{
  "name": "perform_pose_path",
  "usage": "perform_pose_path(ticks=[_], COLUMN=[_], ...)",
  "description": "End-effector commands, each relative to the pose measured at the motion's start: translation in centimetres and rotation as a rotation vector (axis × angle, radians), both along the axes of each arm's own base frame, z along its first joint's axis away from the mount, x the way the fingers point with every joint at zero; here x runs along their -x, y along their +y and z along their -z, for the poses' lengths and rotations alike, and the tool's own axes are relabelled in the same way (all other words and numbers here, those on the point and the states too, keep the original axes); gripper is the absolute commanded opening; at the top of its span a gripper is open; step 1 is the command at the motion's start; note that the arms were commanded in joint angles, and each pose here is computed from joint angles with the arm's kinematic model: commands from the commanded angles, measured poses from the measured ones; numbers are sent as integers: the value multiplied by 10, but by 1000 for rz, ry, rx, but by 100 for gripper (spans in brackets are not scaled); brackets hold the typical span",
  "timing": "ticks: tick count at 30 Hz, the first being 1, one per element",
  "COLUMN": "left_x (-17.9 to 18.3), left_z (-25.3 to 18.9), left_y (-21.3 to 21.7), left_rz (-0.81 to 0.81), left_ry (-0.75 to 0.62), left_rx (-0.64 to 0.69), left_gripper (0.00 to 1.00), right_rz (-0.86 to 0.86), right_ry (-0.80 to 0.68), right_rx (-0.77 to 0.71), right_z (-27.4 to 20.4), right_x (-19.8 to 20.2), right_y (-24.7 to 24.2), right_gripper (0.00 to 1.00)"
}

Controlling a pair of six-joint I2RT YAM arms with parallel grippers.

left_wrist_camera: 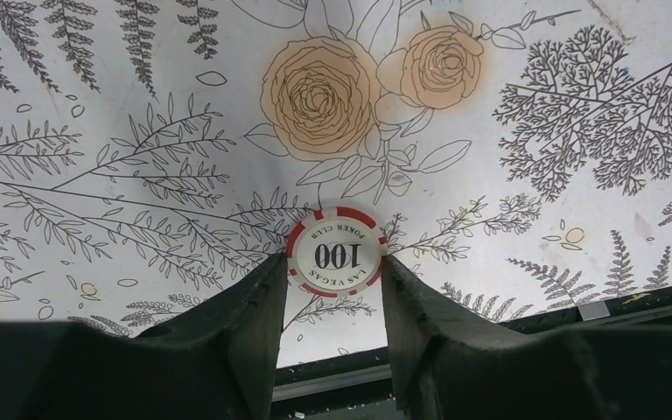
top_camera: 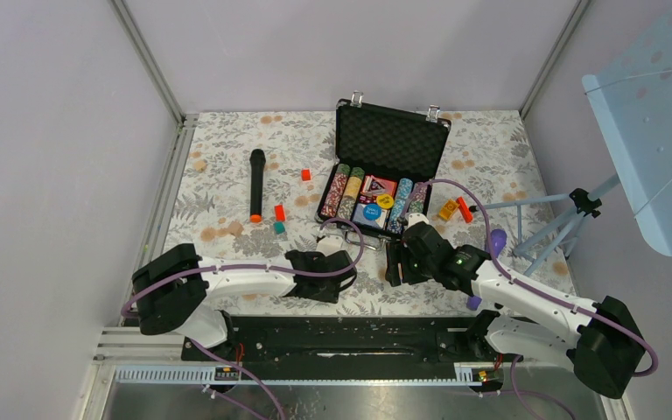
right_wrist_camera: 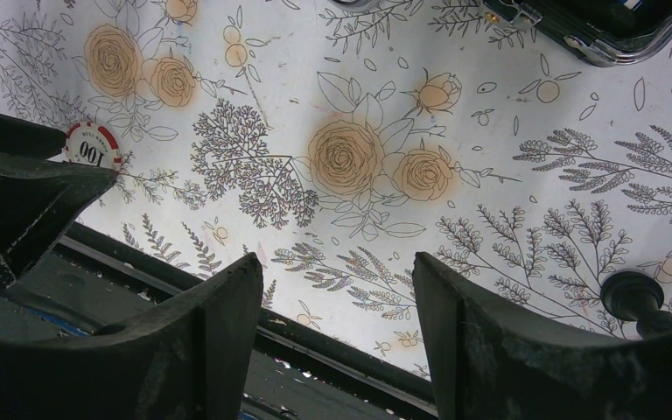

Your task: Pack up texas hold em set

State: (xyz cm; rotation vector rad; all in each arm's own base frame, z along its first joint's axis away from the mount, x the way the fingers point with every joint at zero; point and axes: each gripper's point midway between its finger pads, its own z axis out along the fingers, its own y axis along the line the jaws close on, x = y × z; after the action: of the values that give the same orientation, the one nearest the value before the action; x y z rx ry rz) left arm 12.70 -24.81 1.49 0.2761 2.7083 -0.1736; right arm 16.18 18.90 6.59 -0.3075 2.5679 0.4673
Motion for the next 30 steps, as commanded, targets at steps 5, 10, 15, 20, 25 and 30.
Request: perform_pose_path(ticks=[5, 10, 15, 20, 25, 30], left_x=[10, 3, -3, -5, -5, -4], left_z=[10, -1, -12, -17, -20, -17], left_y=[5, -4, -12, -14, -14, -13], left_rz=[1, 10, 17, 20, 18, 13], left_ry=[44, 19, -3, -10, -16, -10], left_rx=[-24, -11, -3, 4, 10, 3], left_gripper=[42, 42, 43, 43, 43, 48], right_rz=[2, 2, 3, 3, 2, 2], right_ry=[-22, -18, -21, -18, -19, -15], right_rx=[-38, -38, -41, -40, -40, -38], right_z=[-13, -13, -14, -13, -13, -12], right_x=[-5, -5, -5, -5, -5, -5], right_y=[9, 9, 10, 10, 10, 10], right_gripper=[70, 70, 70, 70, 70, 70])
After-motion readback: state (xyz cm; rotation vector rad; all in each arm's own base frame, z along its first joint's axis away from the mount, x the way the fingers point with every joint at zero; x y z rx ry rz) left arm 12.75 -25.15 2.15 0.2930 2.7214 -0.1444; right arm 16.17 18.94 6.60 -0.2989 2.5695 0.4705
